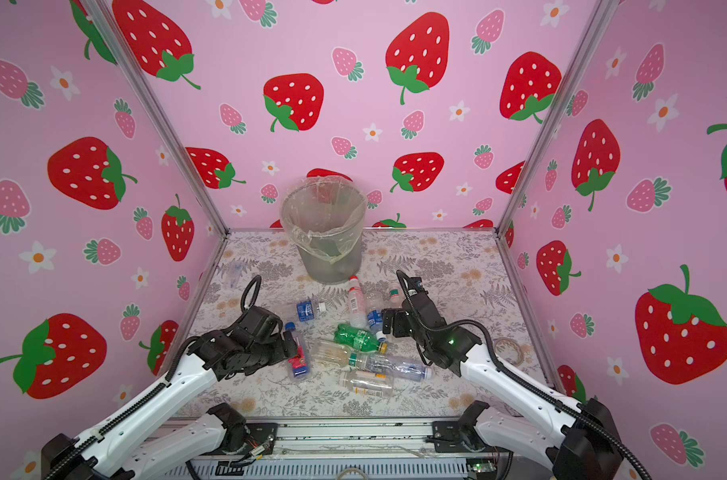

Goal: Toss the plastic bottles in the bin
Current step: 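Lower the left gripper onto the FIJI bottle and close on it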

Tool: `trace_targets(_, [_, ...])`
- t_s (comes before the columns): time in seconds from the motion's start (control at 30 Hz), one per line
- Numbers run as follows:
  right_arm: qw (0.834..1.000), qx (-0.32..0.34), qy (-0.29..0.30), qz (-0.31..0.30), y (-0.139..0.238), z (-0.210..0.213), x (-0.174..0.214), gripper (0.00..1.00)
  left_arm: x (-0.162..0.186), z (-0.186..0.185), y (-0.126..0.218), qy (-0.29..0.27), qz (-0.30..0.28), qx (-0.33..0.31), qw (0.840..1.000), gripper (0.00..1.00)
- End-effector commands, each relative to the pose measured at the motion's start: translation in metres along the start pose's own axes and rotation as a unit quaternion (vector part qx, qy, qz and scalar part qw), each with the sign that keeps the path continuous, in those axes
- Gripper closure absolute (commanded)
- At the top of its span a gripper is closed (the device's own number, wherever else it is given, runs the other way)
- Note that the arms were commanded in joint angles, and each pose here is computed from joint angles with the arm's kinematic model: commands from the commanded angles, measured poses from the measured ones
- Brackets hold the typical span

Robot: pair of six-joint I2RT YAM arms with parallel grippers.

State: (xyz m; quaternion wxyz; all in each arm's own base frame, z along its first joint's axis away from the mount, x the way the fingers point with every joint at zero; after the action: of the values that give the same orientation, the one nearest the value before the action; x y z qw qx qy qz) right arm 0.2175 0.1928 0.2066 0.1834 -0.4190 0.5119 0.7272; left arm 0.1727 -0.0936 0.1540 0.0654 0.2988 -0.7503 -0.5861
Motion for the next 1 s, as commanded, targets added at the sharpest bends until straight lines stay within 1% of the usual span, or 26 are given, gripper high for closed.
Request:
trace_targets(0.0, [1.000, 0.003, -0.014, -0.004, 0.001, -0.004, 0.001, 0.01, 0.005, 0.000, -0.006, -0.010, 0.012, -0.008, 1.000, 0.01])
trace_targets(0.2, [1.000, 0.007, -0.019, -0.001, -0.001, -0.006, 0.005, 0.01, 0.016, -0.003, -0.022, -0.012, 0.038, -0.003, 0.999, 0.01])
trace_targets(0.37, [1.000, 0.000, -0.020, 0.013, -0.005, -0.005, 0.012, 0.01, 0.022, -0.003, -0.033, -0.021, 0.053, -0.014, 0.998, 0.01])
trace_targets(0.57, [0.999, 0.013, -0.028, 0.017, -0.007, -0.011, 0.017, 0.01, 0.027, -0.006, -0.044, -0.032, 0.065, -0.025, 0.997, 0.00])
trace_targets(0.97, [0.999, 0.017, -0.040, 0.019, -0.007, -0.016, 0.020, 0.01, 0.032, 0.002, -0.057, -0.041, 0.073, -0.045, 0.995, 0.07])
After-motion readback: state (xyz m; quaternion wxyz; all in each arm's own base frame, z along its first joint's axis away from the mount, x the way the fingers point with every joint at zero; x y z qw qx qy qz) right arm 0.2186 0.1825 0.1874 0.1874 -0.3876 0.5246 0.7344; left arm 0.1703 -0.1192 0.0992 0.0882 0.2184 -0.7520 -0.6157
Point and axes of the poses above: each gripper's point midway between its finger pads, its own y axis back along the fingers, its own z axis along the line the jaws close on, x = y × z, the point moved 5 cm from there along y, back along the fingers, and after that the axes turned 10 degrees about y, right-handed, at the moved point
